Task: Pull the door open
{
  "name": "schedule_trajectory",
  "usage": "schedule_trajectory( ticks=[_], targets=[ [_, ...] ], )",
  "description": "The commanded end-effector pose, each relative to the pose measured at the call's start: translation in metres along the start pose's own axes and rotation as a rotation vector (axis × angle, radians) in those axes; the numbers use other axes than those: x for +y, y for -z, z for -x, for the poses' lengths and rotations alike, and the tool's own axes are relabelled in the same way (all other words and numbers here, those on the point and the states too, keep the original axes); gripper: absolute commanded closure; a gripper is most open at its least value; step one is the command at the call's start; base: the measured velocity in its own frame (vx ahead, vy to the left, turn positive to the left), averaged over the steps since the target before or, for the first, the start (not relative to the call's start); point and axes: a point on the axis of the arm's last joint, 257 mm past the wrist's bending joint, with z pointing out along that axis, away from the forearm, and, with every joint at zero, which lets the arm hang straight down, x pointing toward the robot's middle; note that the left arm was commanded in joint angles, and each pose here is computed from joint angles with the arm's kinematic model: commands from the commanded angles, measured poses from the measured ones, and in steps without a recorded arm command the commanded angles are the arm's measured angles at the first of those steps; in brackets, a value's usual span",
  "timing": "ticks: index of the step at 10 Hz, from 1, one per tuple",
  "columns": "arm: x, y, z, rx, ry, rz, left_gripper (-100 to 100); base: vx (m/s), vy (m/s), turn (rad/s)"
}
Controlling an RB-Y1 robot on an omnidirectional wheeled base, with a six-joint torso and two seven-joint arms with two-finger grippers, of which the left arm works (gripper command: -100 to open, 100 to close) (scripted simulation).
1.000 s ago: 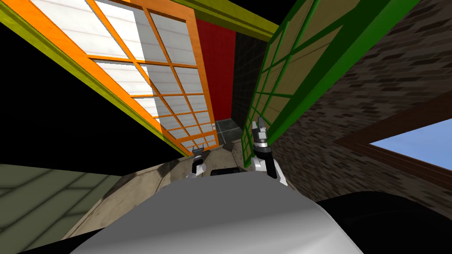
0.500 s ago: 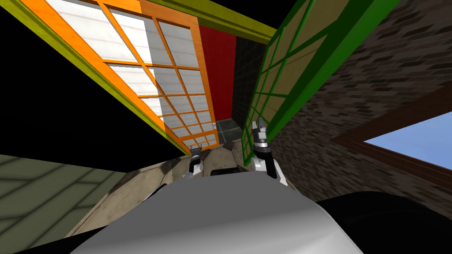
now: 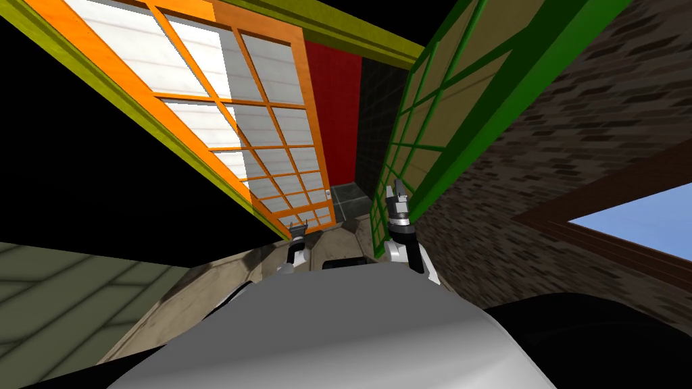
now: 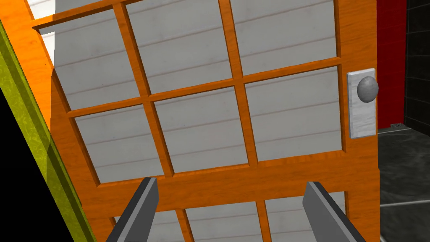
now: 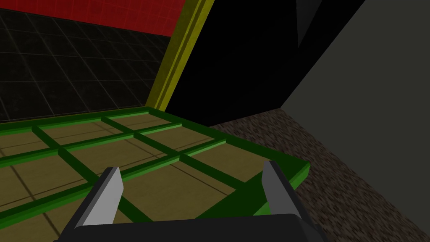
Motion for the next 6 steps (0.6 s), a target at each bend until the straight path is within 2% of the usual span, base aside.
schedule_trajectory(
  ticks=[1, 6],
  targets=[
    [0.010, 0.0025, 0.002, -0.012, 0.024, 0.002, -100, 0.182, -0.025, -0.074],
    [0.038, 0.0118, 0.007, -0.047, 0.089, 0.004, -100, 0.203, -0.004, -0.066]
  ],
)
